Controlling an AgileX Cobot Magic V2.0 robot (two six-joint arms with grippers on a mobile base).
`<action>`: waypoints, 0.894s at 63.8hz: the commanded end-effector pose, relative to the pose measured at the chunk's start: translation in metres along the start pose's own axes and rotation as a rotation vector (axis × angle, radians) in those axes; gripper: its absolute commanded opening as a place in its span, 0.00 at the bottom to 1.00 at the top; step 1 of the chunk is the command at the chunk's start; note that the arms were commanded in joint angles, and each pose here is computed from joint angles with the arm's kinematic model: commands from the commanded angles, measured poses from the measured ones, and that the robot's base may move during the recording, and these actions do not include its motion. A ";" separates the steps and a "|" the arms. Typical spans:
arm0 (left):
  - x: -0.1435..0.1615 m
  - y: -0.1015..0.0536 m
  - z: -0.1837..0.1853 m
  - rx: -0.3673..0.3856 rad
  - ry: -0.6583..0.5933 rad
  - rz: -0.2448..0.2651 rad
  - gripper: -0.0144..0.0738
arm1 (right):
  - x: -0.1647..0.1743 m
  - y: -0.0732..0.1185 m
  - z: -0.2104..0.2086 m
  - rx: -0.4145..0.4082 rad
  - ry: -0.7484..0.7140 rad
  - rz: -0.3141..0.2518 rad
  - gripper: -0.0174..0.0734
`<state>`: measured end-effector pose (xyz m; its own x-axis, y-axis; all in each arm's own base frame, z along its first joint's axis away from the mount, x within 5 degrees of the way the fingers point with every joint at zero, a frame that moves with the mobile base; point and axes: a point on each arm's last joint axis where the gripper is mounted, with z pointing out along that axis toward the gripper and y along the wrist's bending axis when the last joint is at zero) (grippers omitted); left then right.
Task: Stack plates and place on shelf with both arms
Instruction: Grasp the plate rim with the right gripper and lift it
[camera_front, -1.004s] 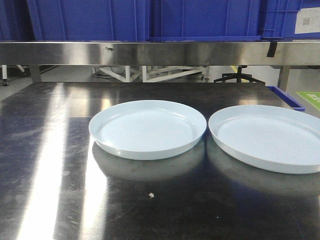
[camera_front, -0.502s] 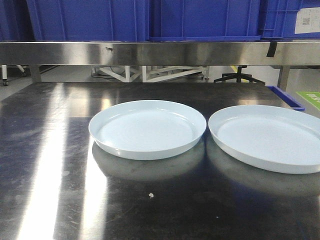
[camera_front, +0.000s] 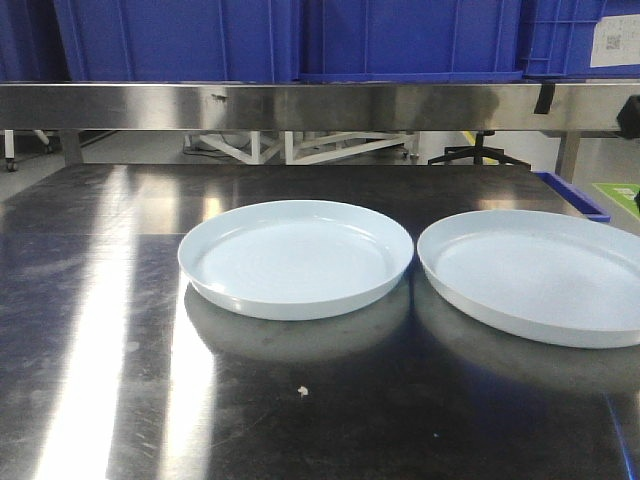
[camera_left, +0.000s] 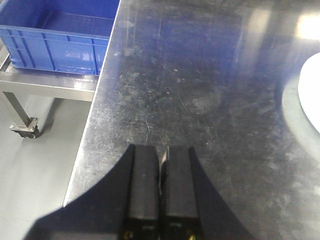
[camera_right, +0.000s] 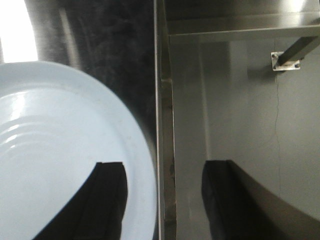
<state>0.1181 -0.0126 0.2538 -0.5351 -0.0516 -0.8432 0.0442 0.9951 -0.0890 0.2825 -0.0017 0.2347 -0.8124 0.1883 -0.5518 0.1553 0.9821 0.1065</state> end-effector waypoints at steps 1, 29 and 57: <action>-0.016 -0.002 -0.005 0.013 -0.103 -0.002 0.26 | -0.017 0.001 -0.003 -0.010 -0.086 -0.006 0.70; -0.016 -0.002 -0.005 0.013 -0.103 -0.002 0.26 | -0.011 0.000 0.023 0.008 -0.005 -0.013 0.22; -0.016 -0.002 -0.005 0.013 -0.103 -0.002 0.26 | -0.067 0.017 -0.068 -0.049 -0.304 -0.046 0.22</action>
<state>0.1181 -0.0126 0.2538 -0.5351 -0.0516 -0.8432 0.0442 0.9951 -0.0890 0.3069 -0.0015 0.2839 -0.7380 0.1625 -0.6549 0.1276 0.9867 0.1010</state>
